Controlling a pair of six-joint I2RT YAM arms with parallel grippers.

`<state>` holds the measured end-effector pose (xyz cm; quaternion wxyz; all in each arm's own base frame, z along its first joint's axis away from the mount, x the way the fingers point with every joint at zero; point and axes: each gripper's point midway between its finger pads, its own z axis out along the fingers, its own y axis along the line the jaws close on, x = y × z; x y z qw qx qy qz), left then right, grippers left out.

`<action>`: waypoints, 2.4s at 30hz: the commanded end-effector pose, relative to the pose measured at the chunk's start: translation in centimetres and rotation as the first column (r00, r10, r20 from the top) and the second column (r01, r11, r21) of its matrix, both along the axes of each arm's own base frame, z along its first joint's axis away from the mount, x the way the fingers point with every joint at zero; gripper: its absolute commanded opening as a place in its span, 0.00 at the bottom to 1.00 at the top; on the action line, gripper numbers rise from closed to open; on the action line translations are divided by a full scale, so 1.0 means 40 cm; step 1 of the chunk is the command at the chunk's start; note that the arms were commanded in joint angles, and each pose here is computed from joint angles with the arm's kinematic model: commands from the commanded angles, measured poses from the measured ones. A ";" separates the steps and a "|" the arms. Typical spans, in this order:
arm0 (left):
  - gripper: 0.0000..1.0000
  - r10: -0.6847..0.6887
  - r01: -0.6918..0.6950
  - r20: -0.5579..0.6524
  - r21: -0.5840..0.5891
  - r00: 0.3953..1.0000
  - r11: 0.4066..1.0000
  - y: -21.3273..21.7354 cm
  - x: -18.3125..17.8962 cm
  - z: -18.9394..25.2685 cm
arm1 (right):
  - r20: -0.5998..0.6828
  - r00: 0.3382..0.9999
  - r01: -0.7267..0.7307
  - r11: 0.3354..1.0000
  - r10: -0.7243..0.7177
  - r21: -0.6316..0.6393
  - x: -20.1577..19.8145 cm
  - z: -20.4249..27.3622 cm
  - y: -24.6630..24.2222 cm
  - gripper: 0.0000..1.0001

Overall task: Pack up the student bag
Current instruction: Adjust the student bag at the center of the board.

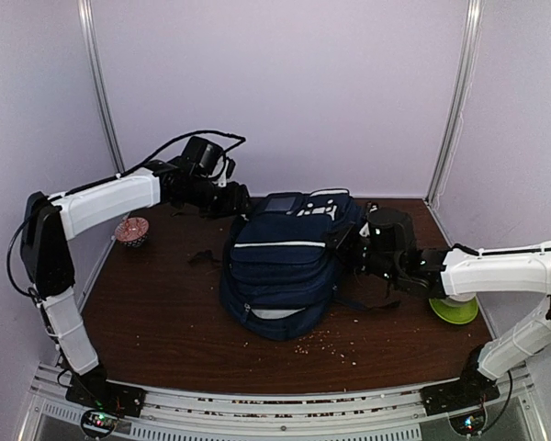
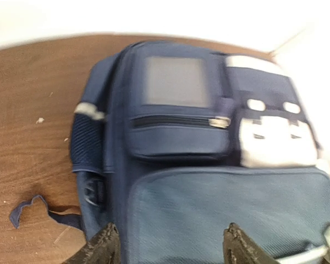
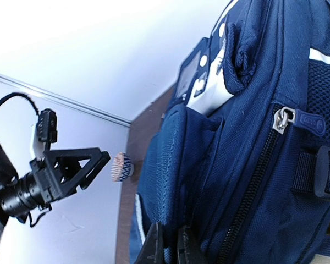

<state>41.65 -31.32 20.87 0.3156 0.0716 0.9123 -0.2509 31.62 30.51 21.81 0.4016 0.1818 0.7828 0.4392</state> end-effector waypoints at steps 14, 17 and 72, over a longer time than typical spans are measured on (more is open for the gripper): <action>0.71 0.020 -0.020 0.077 0.001 0.997 1.000 0.075 -0.175 0.017 | 0.038 0.999 -0.013 0.995 0.009 0.098 0.006 0.067 0.034 0.00; 0.71 -0.007 0.000 0.089 0.082 0.996 0.997 0.065 -0.206 0.001 | -0.011 0.999 -0.034 0.999 0.034 0.019 0.000 0.007 0.034 0.13; 0.71 0.125 -0.129 0.051 0.073 0.991 0.989 0.231 -0.164 -0.028 | -0.017 0.905 -0.417 0.876 0.425 -0.243 -0.146 -0.013 0.186 0.56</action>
